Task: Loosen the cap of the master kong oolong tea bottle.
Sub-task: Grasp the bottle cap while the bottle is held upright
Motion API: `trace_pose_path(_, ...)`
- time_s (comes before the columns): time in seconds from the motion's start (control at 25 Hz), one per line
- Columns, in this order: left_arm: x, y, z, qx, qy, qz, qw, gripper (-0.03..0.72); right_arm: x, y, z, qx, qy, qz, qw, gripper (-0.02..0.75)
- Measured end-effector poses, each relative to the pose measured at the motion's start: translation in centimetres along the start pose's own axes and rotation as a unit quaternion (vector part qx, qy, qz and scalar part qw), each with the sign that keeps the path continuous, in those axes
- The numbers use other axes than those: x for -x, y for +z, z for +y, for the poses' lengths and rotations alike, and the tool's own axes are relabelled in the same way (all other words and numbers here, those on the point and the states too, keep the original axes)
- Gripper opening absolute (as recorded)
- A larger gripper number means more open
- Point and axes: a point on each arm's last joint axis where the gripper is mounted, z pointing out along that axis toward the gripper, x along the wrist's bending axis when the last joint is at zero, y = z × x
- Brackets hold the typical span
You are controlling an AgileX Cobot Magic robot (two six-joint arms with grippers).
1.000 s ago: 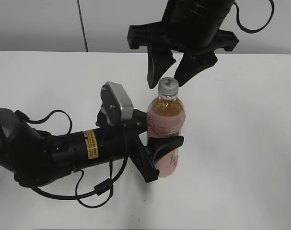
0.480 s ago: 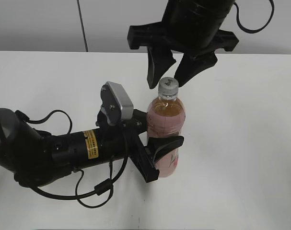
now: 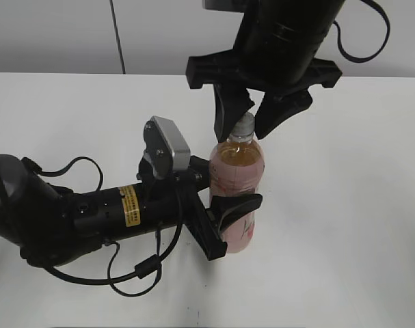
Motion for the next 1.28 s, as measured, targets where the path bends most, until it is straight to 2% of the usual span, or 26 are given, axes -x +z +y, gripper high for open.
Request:
trace_pose_path(0.44, 0.0, 0.0, 0.0, 0.0, 0.0, 0.0, 1.0, 0.382, -0.29, -0.87, 0.48, 0.017, -0.002, 0.004, 1.0, 0.391)
trace_pose_path(0.68, 0.0, 0.0, 0.0, 0.0, 0.0, 0.0, 1.0, 0.382, -0.14, -0.87, 0.49, 0.018, -0.006, -0.003, 1.0, 0.281)
trace_pose_path(0.72, 0.0, 0.0, 0.0, 0.0, 0.0, 0.0, 1.0, 0.382, -0.13, -0.87, 0.49, 0.018, -0.011, -0.004, 1.0, 0.281)
trace_pose_path(0.84, 0.0, 0.0, 0.0, 0.0, 0.0, 0.0, 1.0, 0.382, -0.14, -0.89, 0.5, 0.018, -0.055, -0.005, 0.998, 0.281)
trace_pose_path(0.96, 0.0, 0.0, 0.0, 0.0, 0.0, 0.0, 1.0, 0.382, -0.15, -0.89, 0.5, 0.017, -0.151, -0.006, 0.988, 0.281)
trace_pose_path(1.04, 0.0, 0.0, 0.0, 0.0, 0.0, 0.0, 1.0, 0.382, -0.15, -0.89, 0.5, 0.017, -0.251, -0.007, 0.968, 0.279)
trace_pose_path(1.12, 0.0, 0.0, 0.0, 0.0, 0.0, 0.0, 1.0, 0.382, -0.16, -0.92, 0.51, 0.016, -0.353, -0.009, 0.935, 0.275)
trace_pose_path(1.28, 0.0, 0.0, 0.0, 0.0, 0.0, 0.0, 1.0, 0.382, -0.22, -0.94, 0.51, 0.015, -0.555, -0.01, 0.832, 0.275)
